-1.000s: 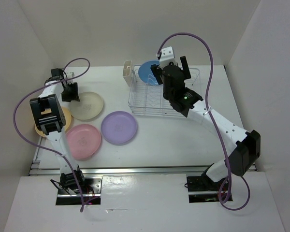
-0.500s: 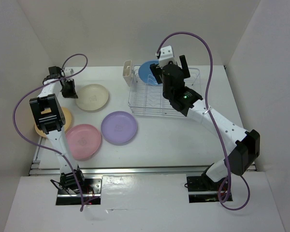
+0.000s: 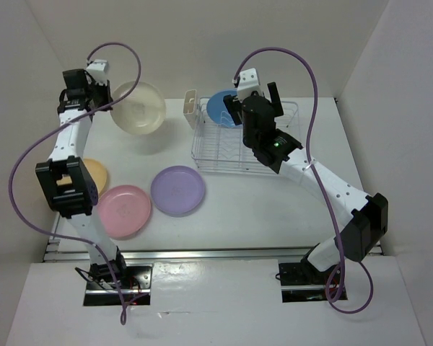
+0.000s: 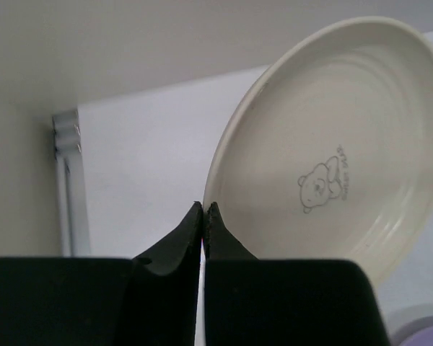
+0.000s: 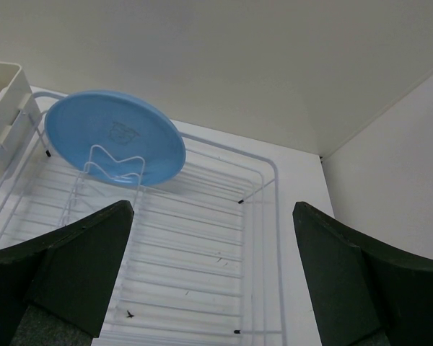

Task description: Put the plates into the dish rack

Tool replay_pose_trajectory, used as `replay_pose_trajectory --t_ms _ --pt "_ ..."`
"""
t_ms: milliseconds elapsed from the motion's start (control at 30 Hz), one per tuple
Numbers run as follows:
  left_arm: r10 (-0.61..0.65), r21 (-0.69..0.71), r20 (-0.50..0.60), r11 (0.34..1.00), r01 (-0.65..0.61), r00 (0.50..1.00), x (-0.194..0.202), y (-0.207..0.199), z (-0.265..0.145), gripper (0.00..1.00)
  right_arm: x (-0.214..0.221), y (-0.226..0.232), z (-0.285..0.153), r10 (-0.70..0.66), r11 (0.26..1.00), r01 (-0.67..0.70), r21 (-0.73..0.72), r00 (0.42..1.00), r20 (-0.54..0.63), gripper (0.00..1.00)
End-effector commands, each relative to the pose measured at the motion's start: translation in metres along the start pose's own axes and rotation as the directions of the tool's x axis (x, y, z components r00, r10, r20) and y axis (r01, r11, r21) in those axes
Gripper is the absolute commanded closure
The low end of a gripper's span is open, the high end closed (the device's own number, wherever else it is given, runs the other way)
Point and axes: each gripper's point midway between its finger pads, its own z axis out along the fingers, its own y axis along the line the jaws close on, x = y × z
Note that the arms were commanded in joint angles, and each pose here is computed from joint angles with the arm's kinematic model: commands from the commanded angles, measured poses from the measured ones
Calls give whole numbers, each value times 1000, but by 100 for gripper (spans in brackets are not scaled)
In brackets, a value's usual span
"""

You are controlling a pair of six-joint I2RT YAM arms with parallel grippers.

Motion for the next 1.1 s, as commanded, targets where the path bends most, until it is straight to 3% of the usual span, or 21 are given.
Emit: replay_pose_trajectory --t_ms 0,33,67,100,133,167,233,300,400,467,500,533,600,667,767,900,967,1000,1067 --pt "204 44 404 969 -242 891 -106 -39 -64 100 -16 -10 -6 56 998 -56 10 997 43 0" --pt "299 -9 563 934 -356 770 -146 -51 -97 100 -14 -11 -7 54 998 -54 9 998 41 0" --pt "327 1 585 915 -405 742 -131 -59 -94 100 -14 -11 -8 54 998 -54 9 998 41 0" --pt "375 -27 635 885 -465 676 -137 -73 -101 100 -14 -11 -8 54 998 -54 9 998 41 0" --pt "448 -100 682 841 -532 579 -146 -96 -107 100 -14 -11 -8 54 998 -54 9 998 41 0" --pt "514 -210 753 779 -590 410 -156 -117 -125 100 -14 -11 -8 54 998 -54 9 998 41 0" --pt "579 -363 794 695 -621 184 -172 -172 -141 100 -13 -7 -6 65 998 -66 6 997 33 0" --pt "560 -420 826 686 -594 63 -189 -203 -145 100 -17 -9 -7 68 998 -69 7 997 36 0" --pt "540 -449 842 680 -580 -20 -213 -243 -141 100 -22 -12 -6 73 997 -73 18 997 38 0" --pt "513 -419 859 700 -578 -1 -212 -257 -114 100 -25 -15 -8 80 997 -81 20 996 45 0" --pt "500 -434 865 706 -560 -41 -229 -265 -122 100 -22 -17 -9 65 997 -66 29 997 36 0" --pt "494 -406 869 691 -598 -18 -220 -277 -97 100 -22 -17 -9 65 997 -66 29 997 36 0" --pt "484 -419 873 686 -595 -57 -237 -282 -97 100 -24 -25 -12 65 996 -66 51 997 30 0" --pt "496 -406 866 621 -671 -65 -224 -292 -69 100 -19 -26 -13 50 997 -51 60 999 12 0" --pt "491 -421 863 565 -709 -121 -224 -298 -68 100 -17 -33 -14 52 994 -51 93 999 -5 0" --pt "462 -382 881 566 -730 -103 -206 -313 -61 100 -17 -37 -21 50 993 -48 107 999 -19 0" --pt "451 -340 891 581 -740 -55 -185 -321 -52 100 -14 -40 -21 34 992 -30 123 999 -32 0" --pt "455 -353 887 567 -744 -74 -181 -333 -57 100 -14 -40 -21 34 992 -30 123 999 -32 0" --pt "449 -317 893 562 -764 -40 -164 -343 -48 100 -12 -40 -22 27 992 -22 121 999 -38 0"
